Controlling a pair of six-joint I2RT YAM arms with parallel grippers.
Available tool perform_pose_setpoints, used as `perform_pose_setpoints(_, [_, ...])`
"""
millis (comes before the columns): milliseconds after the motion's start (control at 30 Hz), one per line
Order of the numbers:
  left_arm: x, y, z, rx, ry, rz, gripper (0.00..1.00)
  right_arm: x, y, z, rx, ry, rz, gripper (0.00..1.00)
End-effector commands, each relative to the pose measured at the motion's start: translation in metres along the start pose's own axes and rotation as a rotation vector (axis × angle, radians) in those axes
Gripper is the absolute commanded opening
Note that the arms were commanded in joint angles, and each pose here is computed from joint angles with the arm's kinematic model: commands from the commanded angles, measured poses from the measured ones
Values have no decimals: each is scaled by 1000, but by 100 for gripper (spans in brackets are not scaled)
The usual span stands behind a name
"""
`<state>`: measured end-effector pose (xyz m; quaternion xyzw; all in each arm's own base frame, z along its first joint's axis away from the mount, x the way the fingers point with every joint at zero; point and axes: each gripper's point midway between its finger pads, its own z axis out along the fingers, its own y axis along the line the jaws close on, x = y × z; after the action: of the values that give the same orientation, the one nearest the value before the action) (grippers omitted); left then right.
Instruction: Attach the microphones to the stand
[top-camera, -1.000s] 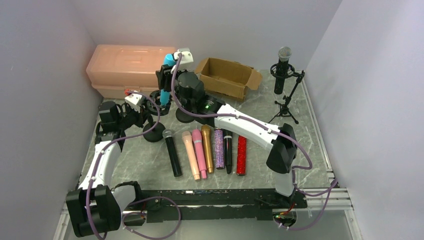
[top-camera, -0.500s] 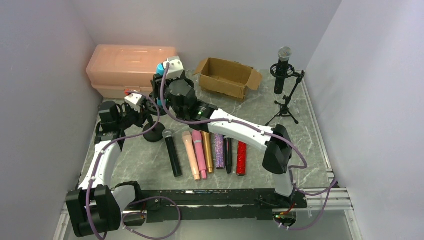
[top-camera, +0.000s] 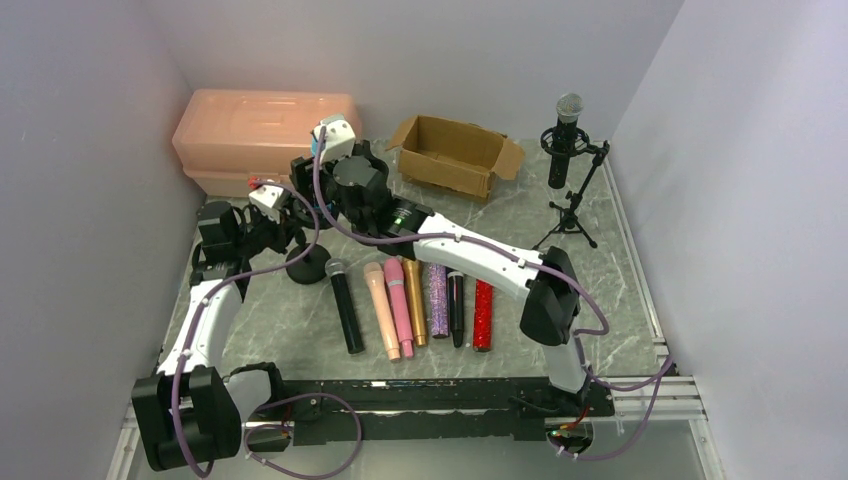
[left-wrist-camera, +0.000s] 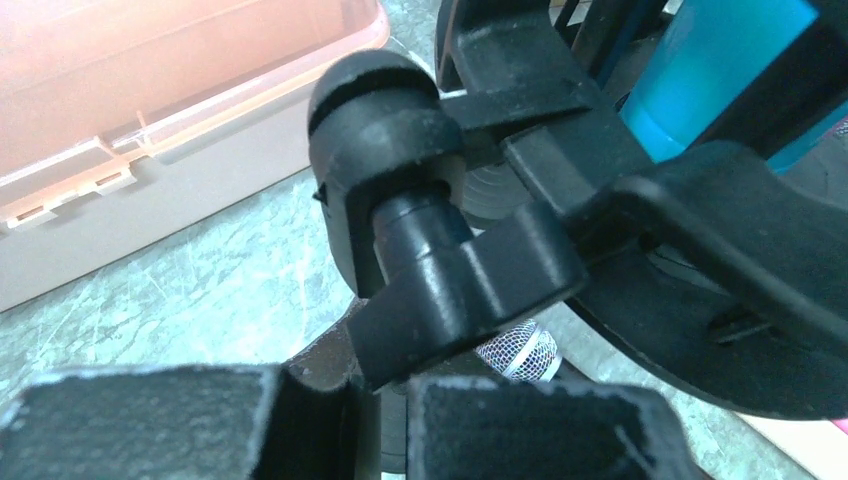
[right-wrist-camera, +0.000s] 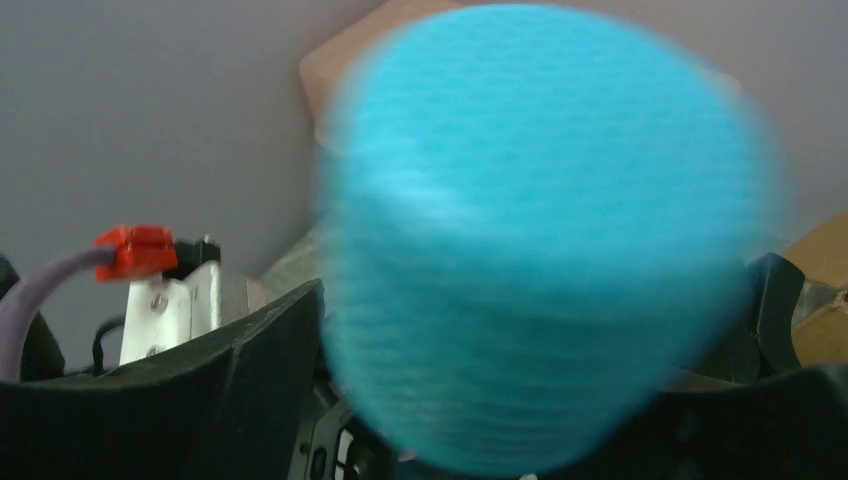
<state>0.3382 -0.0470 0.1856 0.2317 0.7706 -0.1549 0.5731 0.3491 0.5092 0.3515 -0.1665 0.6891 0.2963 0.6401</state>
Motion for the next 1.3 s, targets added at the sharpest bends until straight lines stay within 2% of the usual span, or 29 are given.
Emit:
perform_pose_setpoints(0, [25, 0, 5, -6, 65, -70, 0, -23, 22, -11, -116, 31, -22, 77])
perform_pose_setpoints(200, [26, 5, 13, -17, 52, -97, 0, -40, 18, -28, -122, 64, -48, 95])
perform_pose_setpoints(333, [26, 13, 21, -31, 39, -121, 0, -51, 5, -43, -87, 68, -70, 99])
perform_pose_setpoints(433, [26, 21, 28, -48, 27, -130, 0, -59, -12, -58, -45, 63, -73, 99])
perform_pose_setpoints(667, [32, 33, 35, -72, 25, -100, 0, -44, -46, -74, 24, 78, -68, 98])
perform_pose_setpoints(867, [43, 23, 24, -75, 26, -53, 0, -43, -69, -67, 60, 74, -32, 97])
perform_pose_setpoints(1267, [52, 33, 27, -115, 61, -90, 0, -65, -46, -22, -24, 9, -16, 92])
